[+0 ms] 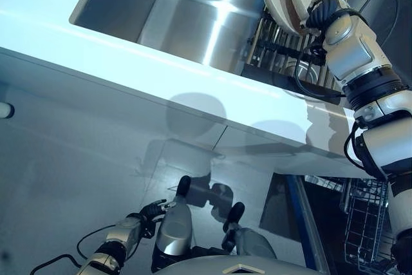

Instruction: Take plates into dishwasher

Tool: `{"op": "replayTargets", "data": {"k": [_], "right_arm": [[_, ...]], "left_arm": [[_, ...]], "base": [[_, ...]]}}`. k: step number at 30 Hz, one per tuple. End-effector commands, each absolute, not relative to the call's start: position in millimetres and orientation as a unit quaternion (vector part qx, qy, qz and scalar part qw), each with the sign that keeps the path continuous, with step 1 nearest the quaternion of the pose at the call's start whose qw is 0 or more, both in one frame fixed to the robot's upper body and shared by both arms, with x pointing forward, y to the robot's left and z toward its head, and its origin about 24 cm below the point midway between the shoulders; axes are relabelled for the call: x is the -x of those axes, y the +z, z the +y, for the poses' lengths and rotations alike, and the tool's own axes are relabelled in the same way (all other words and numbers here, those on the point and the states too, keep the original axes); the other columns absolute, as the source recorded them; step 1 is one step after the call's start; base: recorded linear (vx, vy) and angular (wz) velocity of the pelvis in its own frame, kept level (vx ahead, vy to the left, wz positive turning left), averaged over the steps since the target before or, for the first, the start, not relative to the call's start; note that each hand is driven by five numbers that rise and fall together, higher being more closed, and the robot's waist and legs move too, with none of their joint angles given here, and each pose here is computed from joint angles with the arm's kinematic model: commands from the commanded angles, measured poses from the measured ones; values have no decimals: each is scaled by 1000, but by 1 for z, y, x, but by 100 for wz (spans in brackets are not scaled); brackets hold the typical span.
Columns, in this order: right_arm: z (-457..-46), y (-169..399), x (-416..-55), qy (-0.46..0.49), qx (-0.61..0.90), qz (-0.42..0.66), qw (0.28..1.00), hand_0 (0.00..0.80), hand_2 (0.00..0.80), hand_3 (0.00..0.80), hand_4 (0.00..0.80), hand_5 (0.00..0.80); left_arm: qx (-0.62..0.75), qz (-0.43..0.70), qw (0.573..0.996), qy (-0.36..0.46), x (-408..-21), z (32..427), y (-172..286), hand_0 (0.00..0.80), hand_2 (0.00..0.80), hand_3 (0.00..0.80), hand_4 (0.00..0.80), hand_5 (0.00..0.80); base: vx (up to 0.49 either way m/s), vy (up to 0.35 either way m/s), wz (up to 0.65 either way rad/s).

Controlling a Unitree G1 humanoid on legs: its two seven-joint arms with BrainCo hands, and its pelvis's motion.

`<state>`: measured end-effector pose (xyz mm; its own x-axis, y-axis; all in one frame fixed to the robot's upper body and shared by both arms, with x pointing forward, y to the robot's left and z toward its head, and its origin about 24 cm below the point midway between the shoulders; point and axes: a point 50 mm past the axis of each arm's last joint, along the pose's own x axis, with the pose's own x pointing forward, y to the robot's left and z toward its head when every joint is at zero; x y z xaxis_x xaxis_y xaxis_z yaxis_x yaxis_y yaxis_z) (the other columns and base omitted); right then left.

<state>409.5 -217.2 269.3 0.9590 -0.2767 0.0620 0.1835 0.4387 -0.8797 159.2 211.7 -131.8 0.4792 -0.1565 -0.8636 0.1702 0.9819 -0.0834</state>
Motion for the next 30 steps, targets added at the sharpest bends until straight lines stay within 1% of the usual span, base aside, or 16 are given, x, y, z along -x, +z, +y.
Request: {"op": "replayTargets", "data": {"k": [1, 10, 14, 17, 19, 20, 21, 22, 25, 30], "right_arm": [[-249, 294, -399, -204, 569, 27, 796, 800, 800, 800, 800, 800], [-258, 294, -393, -207, 582, 13, 786, 800, 800, 800, 800, 800], [-265, 293, -389, -206, 574, 16, 792, 800, 800, 800, 800, 800], [-267, 292, -387, -197, 539, 8, 819, 800, 800, 800, 800, 800], [-267, 288, -386, -175, 486, 2, 856, 800, 800, 800, 800, 800], [-267, 288, -386, -176, 486, 2, 856, 800, 800, 800, 800, 800], [-264, 286, -386, -155, 444, -4, 883, 800, 800, 800, 800, 800], [-264, 286, -386, -153, 437, -5, 886, 800, 800, 800, 800, 800], [-260, 286, -384, -115, 350, -26, 929, 800, 800, 800, 800, 800], [-262, 289, -380, -94, 286, -47, 953, 800, 800, 800, 800, 800]], "left_arm": [[-23, 516, 848, -117, -152, 208, -136, 0, 0, 0, 0, 0], [-29, 526, 842, -116, -143, 212, -139, 0, 0, 0, 0, 0], [-35, 534, 837, -117, -138, 212, -140, 0, 0, 0, 0, 0], [-38, 542, 831, -115, -133, 213, -142, 0, 0, 0, 0, 0], [-40, 547, 828, -112, -130, 214, -143, 0, 0, 0, 0, 0], [-40, 548, 828, -112, -130, 215, -143, 0, 0, 0, 0, 0], [-40, 550, 827, -109, -128, 215, -144, 0, 0, 0, 0, 0], [-40, 551, 826, -109, -128, 215, -144, 0, 0, 0, 0, 0], [-38, 556, 824, -106, -124, 216, -146, 0, 0, 0, 0, 0], [-34, 561, 821, -103, -119, 218, -148, 0, 0, 0, 0, 0]], "base": [[0, 0, 0], [0, 0, 0], [52, -15, -11], [56, -20, -14], [58, -21, -9], [35, -21, -11], [22, -15, -10], [41, -31, -16], [23, -20, -12], [2, -8, -12]]}}
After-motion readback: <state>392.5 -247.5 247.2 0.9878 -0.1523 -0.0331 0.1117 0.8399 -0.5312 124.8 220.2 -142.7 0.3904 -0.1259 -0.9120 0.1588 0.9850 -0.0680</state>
